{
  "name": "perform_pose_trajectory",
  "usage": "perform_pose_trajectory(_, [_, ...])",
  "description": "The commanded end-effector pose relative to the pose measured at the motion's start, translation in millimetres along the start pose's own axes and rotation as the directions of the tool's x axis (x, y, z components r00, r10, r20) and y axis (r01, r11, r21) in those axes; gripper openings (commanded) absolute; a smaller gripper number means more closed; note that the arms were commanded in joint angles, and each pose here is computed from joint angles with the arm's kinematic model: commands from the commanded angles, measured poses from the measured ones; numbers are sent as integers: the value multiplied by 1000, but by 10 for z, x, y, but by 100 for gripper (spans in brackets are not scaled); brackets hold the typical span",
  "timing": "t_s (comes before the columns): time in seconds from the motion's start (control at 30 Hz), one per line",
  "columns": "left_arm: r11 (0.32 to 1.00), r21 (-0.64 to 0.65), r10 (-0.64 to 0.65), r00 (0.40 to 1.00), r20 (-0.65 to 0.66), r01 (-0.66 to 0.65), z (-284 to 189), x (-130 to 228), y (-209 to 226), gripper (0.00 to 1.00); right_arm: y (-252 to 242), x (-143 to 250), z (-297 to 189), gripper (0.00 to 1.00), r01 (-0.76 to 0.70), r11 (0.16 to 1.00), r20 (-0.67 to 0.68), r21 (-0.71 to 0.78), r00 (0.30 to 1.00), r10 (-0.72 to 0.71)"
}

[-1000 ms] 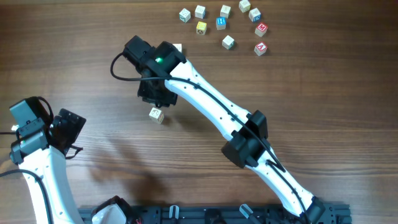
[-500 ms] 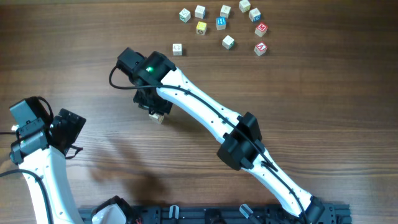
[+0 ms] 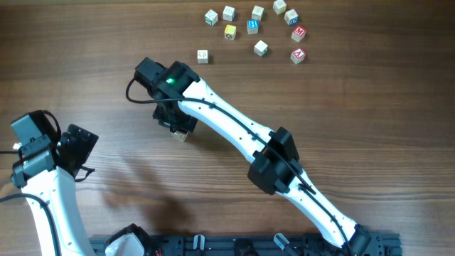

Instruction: Form a tower

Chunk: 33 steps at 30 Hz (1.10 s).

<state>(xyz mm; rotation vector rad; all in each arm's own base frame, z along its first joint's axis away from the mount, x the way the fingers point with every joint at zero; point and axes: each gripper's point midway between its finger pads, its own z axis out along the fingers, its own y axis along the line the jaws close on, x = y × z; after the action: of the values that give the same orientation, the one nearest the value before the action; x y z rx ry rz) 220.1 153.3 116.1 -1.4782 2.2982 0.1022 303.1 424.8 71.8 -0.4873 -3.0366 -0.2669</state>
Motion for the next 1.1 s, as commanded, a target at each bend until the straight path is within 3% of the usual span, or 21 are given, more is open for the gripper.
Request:
perform_pose_trajectory(0.0, [1000,8,-16,1000,8,16,-20,-23,-4,100,-35,7,125,25,-35,999,-20,22,999,35])
perform_pose_trajectory(0.3, [1000,8,-16,1000,8,16,-20,-23,-4,100,-32,52,214,29,-36,999,-54,20,998,37])
perform_pose_trajectory(0.47, [1000,8,-16,1000,8,16,-20,-23,-4,100,-34,45,214,43,-36,999,-50,21,998,37])
perform_pose_trajectory(0.7, [1000,8,-16,1000,8,16,-20,-23,-4,100,-9,36,215,51,-31,999,-47,10,998,31])
perform_pose_trajectory(0.77, [1000,8,-16,1000,8,16,-20,-23,-4,100,-33,32,192,58,-7,1000,-50,16,999,8])
perform_pose_trajectory(0.83, [1000,8,-16,1000,8,16,-20,-22,-4,100,-122,15,136,74,-18,999,-57,42,998,20])
perform_pose_trajectory(0.9, [1000,8,-16,1000,8,16,-20,-23,-4,100,-161,-8,79,84,3,999,-60,46,998,0])
perform_pose_trajectory(1.07, [1000,8,-16,1000,8,16,-20,-23,-4,100,-114,-36,-301,94,169,985,-39,-29,985,-170])
